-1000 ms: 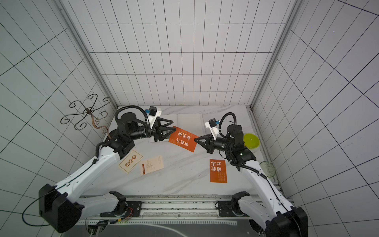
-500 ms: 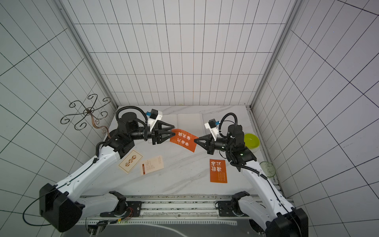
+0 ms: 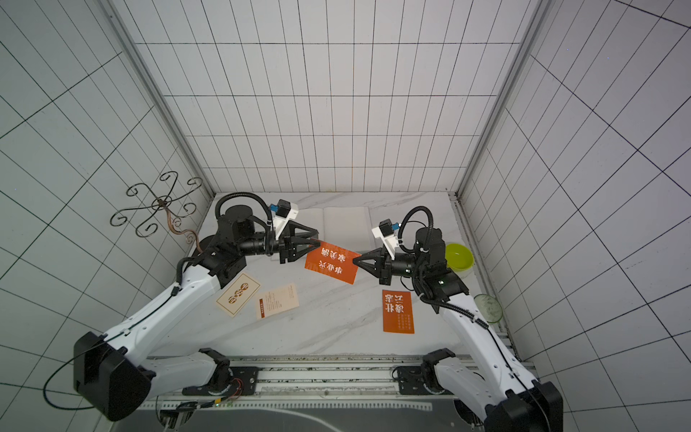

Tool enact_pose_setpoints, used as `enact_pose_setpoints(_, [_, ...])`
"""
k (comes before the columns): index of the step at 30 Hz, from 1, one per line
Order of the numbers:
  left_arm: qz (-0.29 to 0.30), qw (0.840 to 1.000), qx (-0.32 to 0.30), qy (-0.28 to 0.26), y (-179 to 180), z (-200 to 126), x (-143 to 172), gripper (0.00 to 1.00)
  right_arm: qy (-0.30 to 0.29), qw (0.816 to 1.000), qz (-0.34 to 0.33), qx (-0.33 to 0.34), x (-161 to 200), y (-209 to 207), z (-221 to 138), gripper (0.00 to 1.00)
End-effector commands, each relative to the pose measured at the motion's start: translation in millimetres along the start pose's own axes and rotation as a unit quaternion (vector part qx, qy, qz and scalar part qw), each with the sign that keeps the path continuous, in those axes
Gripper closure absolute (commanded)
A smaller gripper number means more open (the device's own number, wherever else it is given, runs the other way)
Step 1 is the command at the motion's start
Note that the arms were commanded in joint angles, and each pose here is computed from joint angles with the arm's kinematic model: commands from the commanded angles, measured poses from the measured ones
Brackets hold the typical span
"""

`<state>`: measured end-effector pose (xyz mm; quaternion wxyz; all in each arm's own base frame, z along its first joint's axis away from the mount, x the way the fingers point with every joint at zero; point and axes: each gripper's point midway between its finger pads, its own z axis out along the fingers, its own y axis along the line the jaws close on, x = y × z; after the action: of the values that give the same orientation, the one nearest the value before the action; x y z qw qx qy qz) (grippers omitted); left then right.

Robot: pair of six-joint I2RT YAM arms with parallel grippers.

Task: Place the photos into the photo albums
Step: Insert the photo into the photo album.

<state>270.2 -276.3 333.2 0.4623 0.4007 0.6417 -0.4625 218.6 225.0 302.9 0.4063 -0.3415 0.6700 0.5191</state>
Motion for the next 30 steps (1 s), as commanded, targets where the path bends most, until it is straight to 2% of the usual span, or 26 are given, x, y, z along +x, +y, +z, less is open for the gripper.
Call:
enact_pose_setpoints(1, [0.007, 1.0, -0.008, 0.002, 5, -1, 0, 0.49, -0.024, 0.997, -0.079, -0.015, -43, 30, -9, 1.0])
enact_pose_setpoints(6, [0.01, 0.999, 0.044, -0.001, -14, -2, -4, 0.56, -0.028, 0.996, -0.084, -0.003, -46, 28, -11, 1.0])
enact_pose_setpoints(9, [0.012, 0.998, 0.068, -0.001, -24, -3, -5, 0.63, -0.032, 0.995, -0.091, -0.001, -50, 31, -12, 1.0])
enact_pose_setpoints(12, [0.013, 0.996, 0.084, 0.0, -30, -5, -4, 0.76, -0.037, 0.995, -0.096, 0.0, -54, 33, -13, 1.0])
enact_pose_setpoints(16, [0.012, 0.995, 0.104, -0.001, -38, -7, -6, 0.98, -0.043, 0.994, -0.102, 0.001, -60, 36, -15, 1.0])
enact_pose_setpoints(17, [0.011, 0.994, 0.109, -0.001, -39, -7, -7, 1.0, -0.046, 0.993, -0.105, 0.002, -62, 37, -15, 1.0])
enact_pose_setpoints(27, [0.015, 0.993, 0.112, -0.013, -47, -13, -16, 1.0, -0.061, 0.992, -0.11, 0.014, -71, 38, -18, 0.99])
enact_pose_setpoints(29, [0.014, 0.994, 0.109, -0.019, -48, -14, -20, 1.0, -0.064, 0.992, -0.11, 0.019, -73, 37, -18, 0.96])
enact_pose_setpoints(30, [0.013, 0.994, 0.109, -0.024, -48, -14, -23, 1.0, -0.066, 0.992, -0.11, 0.021, -75, 36, -18, 0.9])
